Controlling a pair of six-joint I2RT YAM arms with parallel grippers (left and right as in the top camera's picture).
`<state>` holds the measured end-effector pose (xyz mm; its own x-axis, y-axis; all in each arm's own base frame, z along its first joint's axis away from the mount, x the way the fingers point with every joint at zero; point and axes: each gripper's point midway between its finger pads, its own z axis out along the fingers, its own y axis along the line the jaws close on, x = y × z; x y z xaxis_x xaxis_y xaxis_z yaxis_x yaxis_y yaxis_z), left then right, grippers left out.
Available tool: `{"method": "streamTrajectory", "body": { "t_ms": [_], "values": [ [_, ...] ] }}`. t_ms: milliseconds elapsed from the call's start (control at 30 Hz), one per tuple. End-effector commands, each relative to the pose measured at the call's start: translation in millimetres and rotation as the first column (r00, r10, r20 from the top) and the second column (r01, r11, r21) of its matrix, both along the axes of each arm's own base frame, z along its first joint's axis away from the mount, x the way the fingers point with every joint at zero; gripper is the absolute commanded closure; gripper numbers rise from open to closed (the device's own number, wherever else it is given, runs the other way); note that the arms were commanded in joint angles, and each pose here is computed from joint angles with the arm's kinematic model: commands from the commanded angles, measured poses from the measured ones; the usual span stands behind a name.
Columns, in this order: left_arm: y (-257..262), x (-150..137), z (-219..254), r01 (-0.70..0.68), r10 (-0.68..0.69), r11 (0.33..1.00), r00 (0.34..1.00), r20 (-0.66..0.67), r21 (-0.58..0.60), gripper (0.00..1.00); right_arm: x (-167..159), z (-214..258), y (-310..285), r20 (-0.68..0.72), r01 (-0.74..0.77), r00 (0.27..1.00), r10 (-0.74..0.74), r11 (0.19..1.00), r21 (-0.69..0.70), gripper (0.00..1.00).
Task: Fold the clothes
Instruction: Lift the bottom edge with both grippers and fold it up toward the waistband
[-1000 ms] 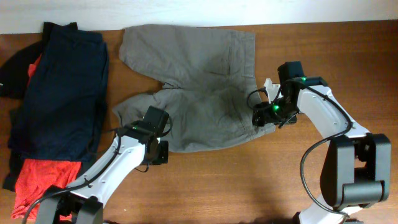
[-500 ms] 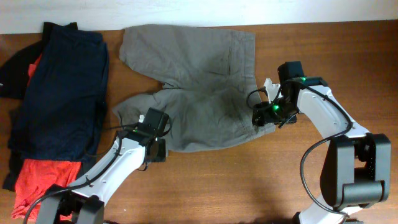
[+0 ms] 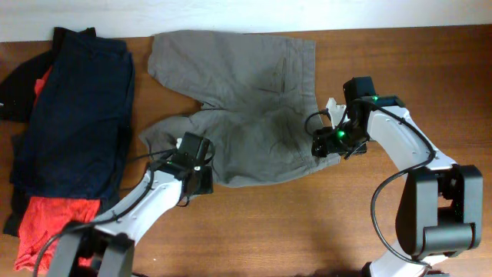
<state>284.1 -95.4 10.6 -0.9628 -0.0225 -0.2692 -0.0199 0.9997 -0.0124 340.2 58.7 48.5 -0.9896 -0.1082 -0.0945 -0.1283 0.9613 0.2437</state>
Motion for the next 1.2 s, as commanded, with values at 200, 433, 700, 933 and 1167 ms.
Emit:
{"method": "streamTrajectory", "body": {
  "t_ms": [200,433,700,933,1167],
  "values": [
    [-3.9,-14.2,-33.9,-0.003,0.002,1.000,0.994,-0.114,-0.013,0.43,3.7,-16.9,-3.8,0.000,-0.008,1.000,0.008,0.999,-0.033,0.21],
    [-3.9,-14.1,-33.8,-0.003,0.002,1.000,0.994,-0.113,-0.013,0.62,13.8,-23.8,-23.6,0.028,0.020,0.999,-0.017,0.994,-0.111,0.20],
    [-3.8,-14.2,-33.8,0.009,-0.010,1.000,0.993,-0.114,-0.010,0.88,-8.4,-25.0,-6.5,-0.081,0.028,0.996,-0.026,0.999,0.027,0.53],
    [26.7,-6.2,-13.5,-0.054,0.068,0.993,0.988,-0.140,0.101,0.99,-25.7,-3.3,-17.5,-0.170,0.174,0.973,-0.159,0.982,0.075,0.96],
    [64.7,28.5,45.1,0.043,-0.009,0.963,0.992,-0.127,0.266,1.00,-36.1,42.1,-60.5,-0.167,0.342,0.930,-0.327,0.937,0.074,0.96]
  ]
}}
